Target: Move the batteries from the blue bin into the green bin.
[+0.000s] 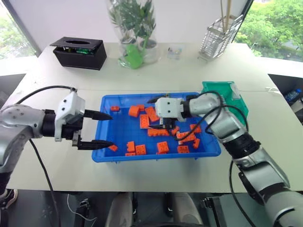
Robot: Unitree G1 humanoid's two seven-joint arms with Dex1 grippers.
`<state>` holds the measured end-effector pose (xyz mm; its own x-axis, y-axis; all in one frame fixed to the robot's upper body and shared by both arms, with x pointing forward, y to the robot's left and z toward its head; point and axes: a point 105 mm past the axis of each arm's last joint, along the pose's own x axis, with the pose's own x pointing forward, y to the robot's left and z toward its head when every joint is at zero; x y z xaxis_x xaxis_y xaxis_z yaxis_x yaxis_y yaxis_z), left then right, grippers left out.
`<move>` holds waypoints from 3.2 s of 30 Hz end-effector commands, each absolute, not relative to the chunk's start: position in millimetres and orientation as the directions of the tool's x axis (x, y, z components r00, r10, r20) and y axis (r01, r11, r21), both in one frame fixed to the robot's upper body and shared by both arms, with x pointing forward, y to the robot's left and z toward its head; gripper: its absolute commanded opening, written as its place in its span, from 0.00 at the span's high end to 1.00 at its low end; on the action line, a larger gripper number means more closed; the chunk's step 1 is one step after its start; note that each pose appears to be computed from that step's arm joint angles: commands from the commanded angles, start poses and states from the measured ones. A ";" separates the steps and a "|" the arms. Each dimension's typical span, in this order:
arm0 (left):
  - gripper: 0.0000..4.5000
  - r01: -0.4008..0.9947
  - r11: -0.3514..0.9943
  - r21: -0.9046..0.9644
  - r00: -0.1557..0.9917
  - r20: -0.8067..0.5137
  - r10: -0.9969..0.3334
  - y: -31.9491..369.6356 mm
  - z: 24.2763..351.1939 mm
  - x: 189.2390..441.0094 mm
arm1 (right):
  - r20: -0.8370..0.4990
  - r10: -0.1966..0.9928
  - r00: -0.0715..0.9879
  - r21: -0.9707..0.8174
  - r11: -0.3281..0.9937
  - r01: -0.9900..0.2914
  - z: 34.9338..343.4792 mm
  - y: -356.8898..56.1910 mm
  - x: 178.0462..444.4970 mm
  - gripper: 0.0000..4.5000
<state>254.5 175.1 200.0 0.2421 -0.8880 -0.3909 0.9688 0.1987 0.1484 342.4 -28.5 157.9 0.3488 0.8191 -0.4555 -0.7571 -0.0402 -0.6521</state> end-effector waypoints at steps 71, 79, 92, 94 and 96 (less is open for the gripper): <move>0.00 0.957 0.180 0.228 0.254 -0.355 -0.899 160.9 202.1 271.2 | -0.632 0.705 0.322 -0.121 0.321 -0.939 114.5 -18.5 354.3 0.90; 0.00 0.953 0.189 0.236 0.265 -0.348 -0.899 161.4 204.2 273.1 | -0.655 0.698 0.288 -0.145 0.257 -0.955 110.3 -17.3 347.2 0.98; 0.00 0.957 0.198 0.212 0.258 -0.308 -0.916 152.8 196.9 271.5 | -0.359 0.751 0.555 -0.167 0.533 -0.829 242.9 -108.0 356.3 0.98; 0.00 0.956 0.207 0.209 0.264 -0.301 -0.916 153.1 195.8 273.2 | -0.349 0.649 0.676 -0.172 0.664 -0.727 254.4 -160.1 359.5 0.98; 0.00 0.954 0.218 0.207 0.274 -0.295 -0.916 154.1 195.1 276.1 | -0.370 0.525 0.766 -0.197 0.762 -0.617 253.0 -209.9 358.0 0.98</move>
<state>274.9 153.9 189.4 0.2623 -0.9136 -0.3107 0.9603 0.2154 0.1772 360.4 -187.8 248.6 0.7224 0.5697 -0.3918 -0.6709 0.7148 -0.1974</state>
